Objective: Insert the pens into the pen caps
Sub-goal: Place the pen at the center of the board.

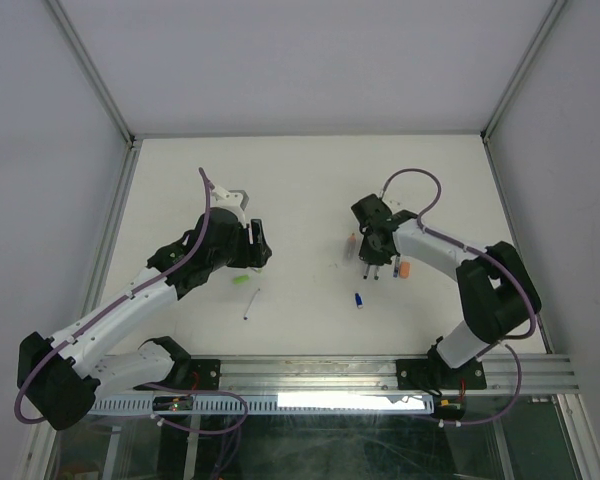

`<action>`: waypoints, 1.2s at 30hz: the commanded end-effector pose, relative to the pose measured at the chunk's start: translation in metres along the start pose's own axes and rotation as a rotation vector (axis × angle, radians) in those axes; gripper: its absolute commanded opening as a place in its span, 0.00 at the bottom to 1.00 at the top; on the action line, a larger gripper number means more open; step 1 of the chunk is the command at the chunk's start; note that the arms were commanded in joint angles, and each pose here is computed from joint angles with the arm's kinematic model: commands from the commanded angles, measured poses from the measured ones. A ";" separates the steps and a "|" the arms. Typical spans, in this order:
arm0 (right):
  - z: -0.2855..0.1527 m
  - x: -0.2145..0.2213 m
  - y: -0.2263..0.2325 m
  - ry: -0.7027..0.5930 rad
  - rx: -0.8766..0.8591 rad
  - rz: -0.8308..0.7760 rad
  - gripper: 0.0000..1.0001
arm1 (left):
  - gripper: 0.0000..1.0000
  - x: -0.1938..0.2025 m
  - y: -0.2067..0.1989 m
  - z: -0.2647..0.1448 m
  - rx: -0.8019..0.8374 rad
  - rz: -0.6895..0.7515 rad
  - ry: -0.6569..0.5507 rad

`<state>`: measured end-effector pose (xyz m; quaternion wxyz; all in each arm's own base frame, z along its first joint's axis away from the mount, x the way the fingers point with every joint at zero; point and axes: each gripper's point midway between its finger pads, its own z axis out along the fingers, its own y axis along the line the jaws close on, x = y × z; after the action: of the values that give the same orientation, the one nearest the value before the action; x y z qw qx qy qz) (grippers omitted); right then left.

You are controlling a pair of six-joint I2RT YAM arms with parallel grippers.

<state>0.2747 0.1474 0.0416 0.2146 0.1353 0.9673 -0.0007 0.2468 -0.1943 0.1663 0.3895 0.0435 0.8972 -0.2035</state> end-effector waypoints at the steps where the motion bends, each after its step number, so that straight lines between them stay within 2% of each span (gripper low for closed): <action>1: 0.002 -0.027 0.014 -0.045 -0.007 0.026 0.09 | 0.62 -0.017 -0.005 -0.003 0.027 0.000 -0.058; 13: 0.026 -0.025 0.007 0.014 0.074 0.004 0.16 | 0.62 -0.017 -0.003 0.000 0.012 0.005 -0.059; 21: 0.024 -0.019 0.004 0.040 0.079 0.003 0.22 | 0.62 -0.019 0.002 0.001 -0.010 0.005 -0.063; 25: 0.013 -0.023 0.007 0.025 0.045 0.004 0.25 | 0.63 -0.020 0.005 0.002 -0.022 -0.002 -0.066; 30: -0.018 -0.038 0.027 -0.026 -0.109 -0.044 0.29 | 0.63 -0.018 0.009 0.005 -0.047 0.001 -0.057; 36: -0.054 -0.046 0.023 -0.109 -0.188 -0.040 0.32 | 0.63 -0.007 0.019 0.010 -0.093 0.002 -0.012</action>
<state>0.2990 0.1575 0.0767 0.2330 0.1093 0.9656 0.0372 0.2531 -0.1873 0.1544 0.3820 0.0333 0.9061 -0.1786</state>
